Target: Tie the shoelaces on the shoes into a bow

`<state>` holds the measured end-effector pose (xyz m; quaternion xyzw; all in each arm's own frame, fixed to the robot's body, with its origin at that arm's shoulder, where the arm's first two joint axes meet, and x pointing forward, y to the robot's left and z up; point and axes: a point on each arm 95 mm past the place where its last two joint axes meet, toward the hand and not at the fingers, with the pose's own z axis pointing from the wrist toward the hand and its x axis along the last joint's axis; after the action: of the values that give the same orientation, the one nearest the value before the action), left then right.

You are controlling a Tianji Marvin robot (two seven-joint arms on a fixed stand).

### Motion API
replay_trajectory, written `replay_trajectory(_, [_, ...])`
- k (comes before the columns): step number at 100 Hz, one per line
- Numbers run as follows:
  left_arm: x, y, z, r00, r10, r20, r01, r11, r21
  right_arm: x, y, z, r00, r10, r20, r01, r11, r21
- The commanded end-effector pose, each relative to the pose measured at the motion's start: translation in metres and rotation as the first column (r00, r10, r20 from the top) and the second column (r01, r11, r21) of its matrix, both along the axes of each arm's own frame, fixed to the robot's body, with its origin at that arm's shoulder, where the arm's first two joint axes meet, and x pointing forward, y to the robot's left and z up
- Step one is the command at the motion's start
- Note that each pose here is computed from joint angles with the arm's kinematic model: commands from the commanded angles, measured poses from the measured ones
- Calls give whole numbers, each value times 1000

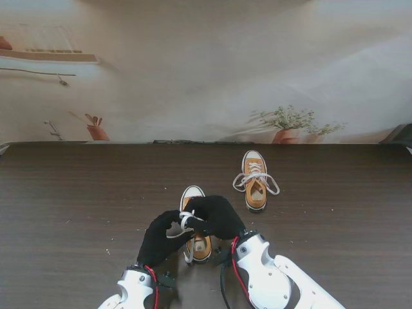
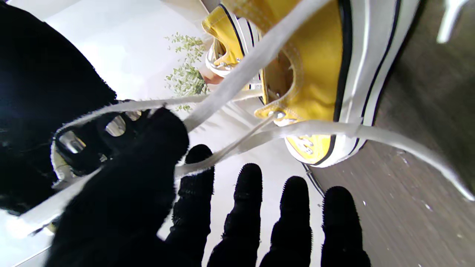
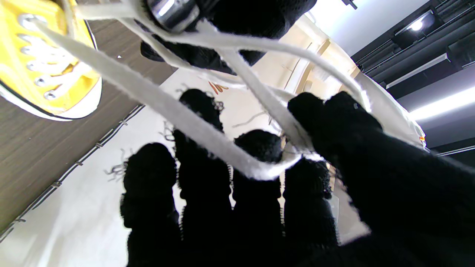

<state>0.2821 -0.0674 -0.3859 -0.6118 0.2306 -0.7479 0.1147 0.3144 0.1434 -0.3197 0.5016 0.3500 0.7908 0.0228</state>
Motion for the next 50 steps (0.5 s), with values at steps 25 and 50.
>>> replay_trajectory(25, [-4, -2, 2, 998, -61, -20, 60, 997, -48, -2, 0, -1, 1000, 8, -10, -8, 1000, -5])
replay_trajectory(50, [-6, -3, 3, 999, -50, -13, 49, 994, -93, -2, 2, -1, 1000, 12, -14, -12, 1000, -4])
